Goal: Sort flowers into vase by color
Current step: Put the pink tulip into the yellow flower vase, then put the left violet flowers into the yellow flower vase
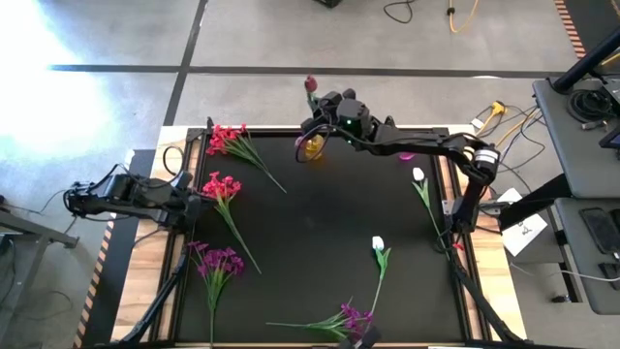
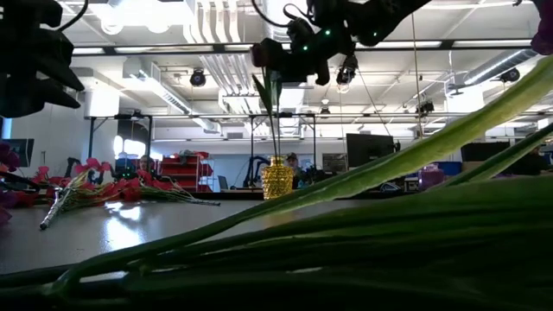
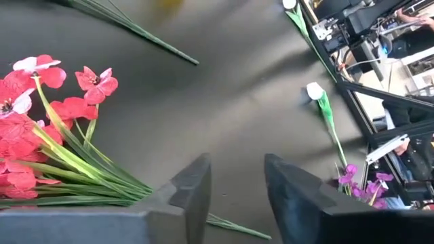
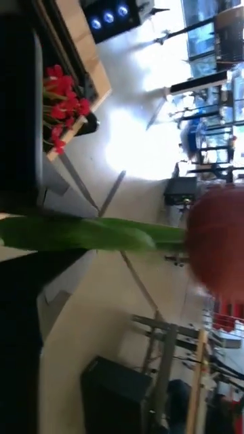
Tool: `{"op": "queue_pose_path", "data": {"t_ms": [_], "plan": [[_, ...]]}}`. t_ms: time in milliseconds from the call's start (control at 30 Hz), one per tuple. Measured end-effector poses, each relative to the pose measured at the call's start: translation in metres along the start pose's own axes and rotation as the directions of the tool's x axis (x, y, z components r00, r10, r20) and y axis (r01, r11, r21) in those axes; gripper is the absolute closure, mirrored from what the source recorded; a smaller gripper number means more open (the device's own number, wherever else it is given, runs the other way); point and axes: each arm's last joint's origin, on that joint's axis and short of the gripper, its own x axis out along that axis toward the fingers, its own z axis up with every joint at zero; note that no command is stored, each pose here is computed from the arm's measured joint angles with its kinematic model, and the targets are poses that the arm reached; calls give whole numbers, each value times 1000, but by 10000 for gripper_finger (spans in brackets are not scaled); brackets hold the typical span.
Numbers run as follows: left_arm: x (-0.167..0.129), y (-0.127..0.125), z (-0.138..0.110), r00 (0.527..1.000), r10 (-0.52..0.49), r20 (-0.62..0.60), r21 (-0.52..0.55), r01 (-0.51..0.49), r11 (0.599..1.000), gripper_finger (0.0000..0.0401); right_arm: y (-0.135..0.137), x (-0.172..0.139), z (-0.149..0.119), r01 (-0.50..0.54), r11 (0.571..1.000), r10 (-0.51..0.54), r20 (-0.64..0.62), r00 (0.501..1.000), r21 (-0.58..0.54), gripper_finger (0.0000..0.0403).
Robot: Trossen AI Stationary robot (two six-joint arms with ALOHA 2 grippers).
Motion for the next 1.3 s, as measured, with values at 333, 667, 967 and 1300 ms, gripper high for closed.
{"op": "queue_pose_path", "data": {"t_ms": [333, 667, 967, 1300], "plan": [[6, -6, -2, 995, 1, -104, 98, 9, 995, 213, -1, -22, 23, -59, 998, 60, -131, 990, 14, 211], [16, -26, -3, 947, -144, -287, 110, 182, 977, 212, 4, -38, 41, -89, 996, 84, -143, 986, -32, 134], [37, -35, -14, 813, -70, -578, 17, 98, 995, 211, 1, -47, 38, -144, 989, 125, -284, 951, -45, 86], [47, -44, -31, 711, 23, -703, -78, -109, 991, 200, -1, -57, 68, -229, 973, 210, -270, 940, -40, 43]]}}
